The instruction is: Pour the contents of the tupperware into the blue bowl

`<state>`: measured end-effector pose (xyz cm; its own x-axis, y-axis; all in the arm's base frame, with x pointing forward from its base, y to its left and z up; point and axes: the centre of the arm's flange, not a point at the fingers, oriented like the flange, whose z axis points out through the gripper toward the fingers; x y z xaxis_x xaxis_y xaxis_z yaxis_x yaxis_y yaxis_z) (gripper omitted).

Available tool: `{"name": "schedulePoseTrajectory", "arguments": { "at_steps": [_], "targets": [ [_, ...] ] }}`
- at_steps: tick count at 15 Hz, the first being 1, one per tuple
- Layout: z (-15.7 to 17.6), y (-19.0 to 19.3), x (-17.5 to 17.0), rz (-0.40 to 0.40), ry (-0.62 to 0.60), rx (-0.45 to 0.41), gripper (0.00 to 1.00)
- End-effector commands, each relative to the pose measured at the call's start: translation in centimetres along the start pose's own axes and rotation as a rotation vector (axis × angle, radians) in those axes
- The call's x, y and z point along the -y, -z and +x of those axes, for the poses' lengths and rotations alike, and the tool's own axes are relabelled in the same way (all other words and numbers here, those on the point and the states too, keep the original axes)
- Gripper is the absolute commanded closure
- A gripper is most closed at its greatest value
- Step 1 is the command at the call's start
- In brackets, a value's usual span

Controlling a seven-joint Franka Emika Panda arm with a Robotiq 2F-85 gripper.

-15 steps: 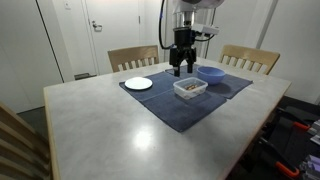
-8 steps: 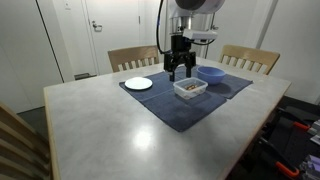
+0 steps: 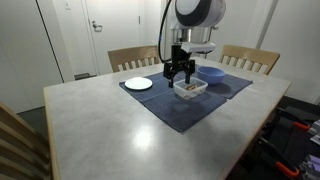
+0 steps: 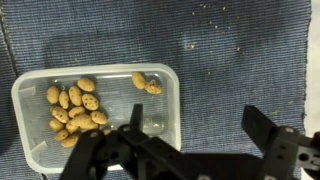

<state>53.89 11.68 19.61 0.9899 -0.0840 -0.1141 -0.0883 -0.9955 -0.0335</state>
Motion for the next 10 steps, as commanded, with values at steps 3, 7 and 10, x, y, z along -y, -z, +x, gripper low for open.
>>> {"name": "schedulePoseTrajectory", "arguments": {
  "at_steps": [3,7,10],
  "targets": [
    [0.0,-1.3,-0.2,-0.004,0.004,-0.013,0.0],
    [0.0,-2.4,0.0,0.005,0.004,-0.006,0.0],
    [0.0,-2.9,0.0,0.008,0.003,-0.004,0.0]
  ]
}}
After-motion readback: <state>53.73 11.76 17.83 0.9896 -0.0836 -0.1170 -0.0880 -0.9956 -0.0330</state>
